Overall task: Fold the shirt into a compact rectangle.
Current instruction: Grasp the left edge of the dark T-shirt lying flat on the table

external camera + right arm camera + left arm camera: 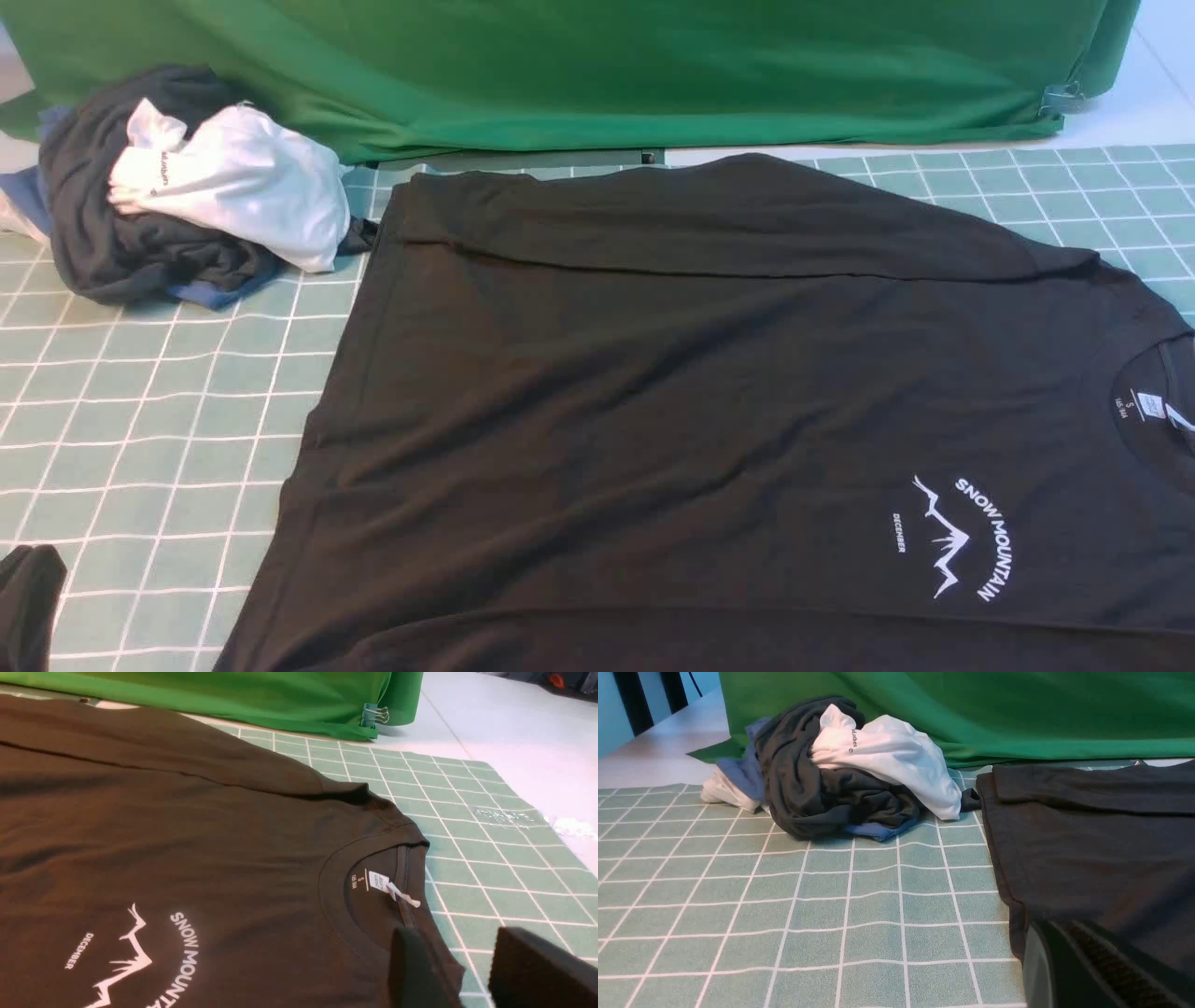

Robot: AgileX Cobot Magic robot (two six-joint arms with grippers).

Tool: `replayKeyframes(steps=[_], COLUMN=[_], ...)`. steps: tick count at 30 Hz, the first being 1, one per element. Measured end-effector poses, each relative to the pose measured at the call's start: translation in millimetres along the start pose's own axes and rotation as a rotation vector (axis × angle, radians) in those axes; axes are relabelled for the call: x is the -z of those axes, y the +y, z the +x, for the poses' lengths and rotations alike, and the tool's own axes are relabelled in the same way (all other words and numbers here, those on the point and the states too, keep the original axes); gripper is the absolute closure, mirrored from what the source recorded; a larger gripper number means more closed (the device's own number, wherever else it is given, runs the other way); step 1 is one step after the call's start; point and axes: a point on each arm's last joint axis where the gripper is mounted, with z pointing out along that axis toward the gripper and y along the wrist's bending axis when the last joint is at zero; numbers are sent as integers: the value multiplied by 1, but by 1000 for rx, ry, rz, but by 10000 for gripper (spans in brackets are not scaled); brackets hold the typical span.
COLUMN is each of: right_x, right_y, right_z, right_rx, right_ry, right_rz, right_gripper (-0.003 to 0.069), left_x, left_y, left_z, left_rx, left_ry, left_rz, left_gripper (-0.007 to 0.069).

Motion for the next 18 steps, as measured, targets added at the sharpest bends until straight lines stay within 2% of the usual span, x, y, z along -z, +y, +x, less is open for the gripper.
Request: replayKeyframes(steps=[13, 15, 17, 18], right_x=[0, 0, 0, 0], right_y=[0, 0, 0, 0], right_z=[0, 0, 0, 0], right_rx=[0, 0, 0, 0], right_ry=[0, 0, 0, 0], right_rz=[0, 0, 0, 0], right_gripper=[415, 415, 415, 415], left_x=[0, 0, 0, 0], left_y=[1, 2, 4, 4], left_z=[0, 0, 0, 0], left_rx=[-38, -136, -304, -330], left_ry=[0, 2, 5, 5], left_rz=[-6, -20, -45, -49], left_gripper=[608, 608, 608, 608])
